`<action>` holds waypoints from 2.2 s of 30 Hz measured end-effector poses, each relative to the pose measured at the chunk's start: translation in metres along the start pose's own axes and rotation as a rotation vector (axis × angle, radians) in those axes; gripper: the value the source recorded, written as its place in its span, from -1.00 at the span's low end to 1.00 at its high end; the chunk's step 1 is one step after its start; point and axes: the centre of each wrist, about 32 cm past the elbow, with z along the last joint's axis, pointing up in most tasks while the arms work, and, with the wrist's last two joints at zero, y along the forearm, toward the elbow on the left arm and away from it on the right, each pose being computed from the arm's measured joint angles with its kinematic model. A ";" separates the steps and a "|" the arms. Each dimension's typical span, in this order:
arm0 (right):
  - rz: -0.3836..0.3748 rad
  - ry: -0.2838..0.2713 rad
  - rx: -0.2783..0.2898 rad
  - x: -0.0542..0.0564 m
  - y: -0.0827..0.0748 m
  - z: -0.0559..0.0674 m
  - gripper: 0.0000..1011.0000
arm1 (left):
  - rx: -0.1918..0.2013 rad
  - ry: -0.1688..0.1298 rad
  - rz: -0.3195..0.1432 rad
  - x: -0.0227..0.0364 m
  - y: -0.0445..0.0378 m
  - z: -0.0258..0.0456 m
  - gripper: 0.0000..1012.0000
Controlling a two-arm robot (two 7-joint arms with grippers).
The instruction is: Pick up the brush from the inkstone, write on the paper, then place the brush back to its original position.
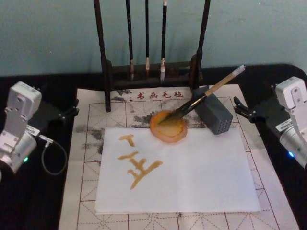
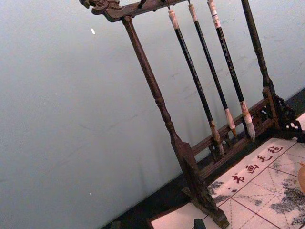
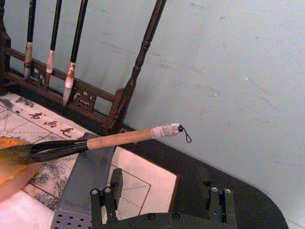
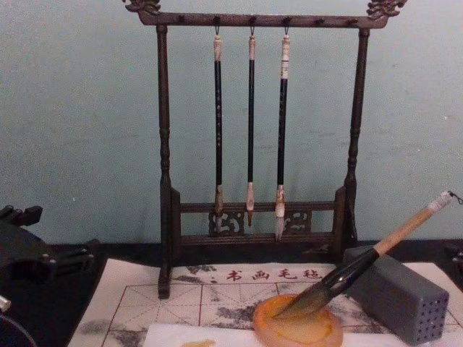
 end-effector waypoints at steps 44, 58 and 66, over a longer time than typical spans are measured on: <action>0.000 0.000 0.000 0.000 0.000 0.000 0.98 | 0.000 0.000 0.000 0.0000 0.0000 0.0000 0.98; 0.000 0.000 0.000 0.000 0.000 0.000 0.98 | 0.000 0.000 0.000 0.0000 0.0000 0.0000 0.98; 0.000 0.000 0.000 0.000 0.000 0.000 0.98 | 0.000 0.000 0.000 0.0000 0.0000 0.0000 0.98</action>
